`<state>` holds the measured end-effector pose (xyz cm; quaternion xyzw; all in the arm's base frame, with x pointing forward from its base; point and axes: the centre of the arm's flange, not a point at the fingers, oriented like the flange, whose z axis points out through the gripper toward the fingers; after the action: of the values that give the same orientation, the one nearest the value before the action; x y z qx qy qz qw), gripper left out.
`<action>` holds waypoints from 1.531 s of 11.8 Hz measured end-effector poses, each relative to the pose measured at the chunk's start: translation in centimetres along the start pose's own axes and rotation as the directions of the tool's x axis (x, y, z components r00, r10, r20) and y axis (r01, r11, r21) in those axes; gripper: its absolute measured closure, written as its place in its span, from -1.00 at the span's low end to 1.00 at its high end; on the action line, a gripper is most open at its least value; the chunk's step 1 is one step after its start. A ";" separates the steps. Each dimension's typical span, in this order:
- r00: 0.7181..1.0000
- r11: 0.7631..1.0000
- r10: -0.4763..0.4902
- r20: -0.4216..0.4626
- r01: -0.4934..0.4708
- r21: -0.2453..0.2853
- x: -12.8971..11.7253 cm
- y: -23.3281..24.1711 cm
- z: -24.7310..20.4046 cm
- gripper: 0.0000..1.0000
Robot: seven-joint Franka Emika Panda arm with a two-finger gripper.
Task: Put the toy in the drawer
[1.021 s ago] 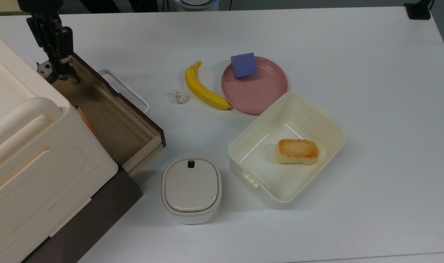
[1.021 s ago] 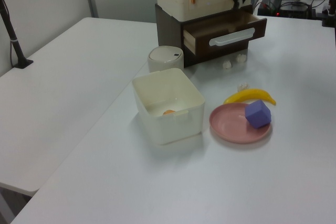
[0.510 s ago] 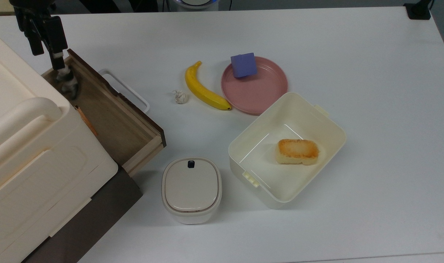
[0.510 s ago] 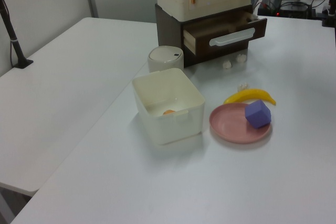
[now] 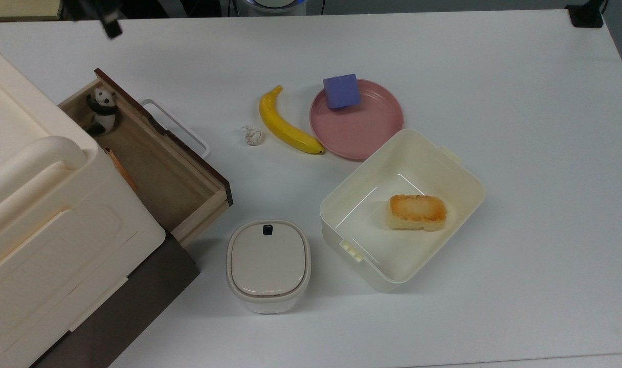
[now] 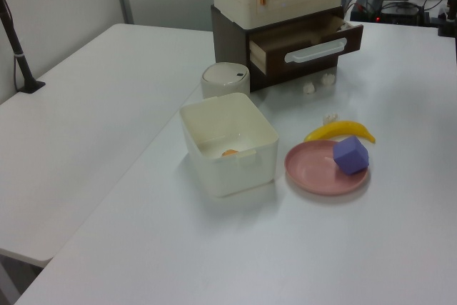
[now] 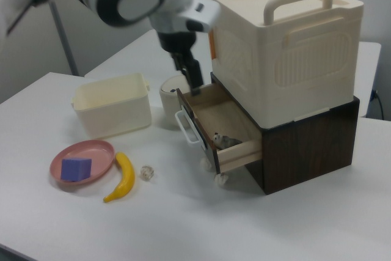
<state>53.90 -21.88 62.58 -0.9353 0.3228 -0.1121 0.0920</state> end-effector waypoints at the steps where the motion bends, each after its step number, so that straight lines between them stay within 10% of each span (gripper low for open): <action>1: 0.999 0.999 -0.031 0.044 0.032 -0.028 -1.2 -0.2 -1.2 -1.00; 6: 0.952 0.928 -0.223 0.210 0.273 -0.253 -7.9 -6.3 -1.7 -1.00; 10: 0.899 0.878 -0.362 0.245 0.418 -0.235 -9.6 -9.7 -0.9 -1.00; 18: 0.882 0.871 -0.442 0.164 0.466 -0.156 -9.6 -12.7 -0.3 -1.00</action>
<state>53.91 -6.08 64.57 -0.9944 0.0969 -0.0414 -0.0074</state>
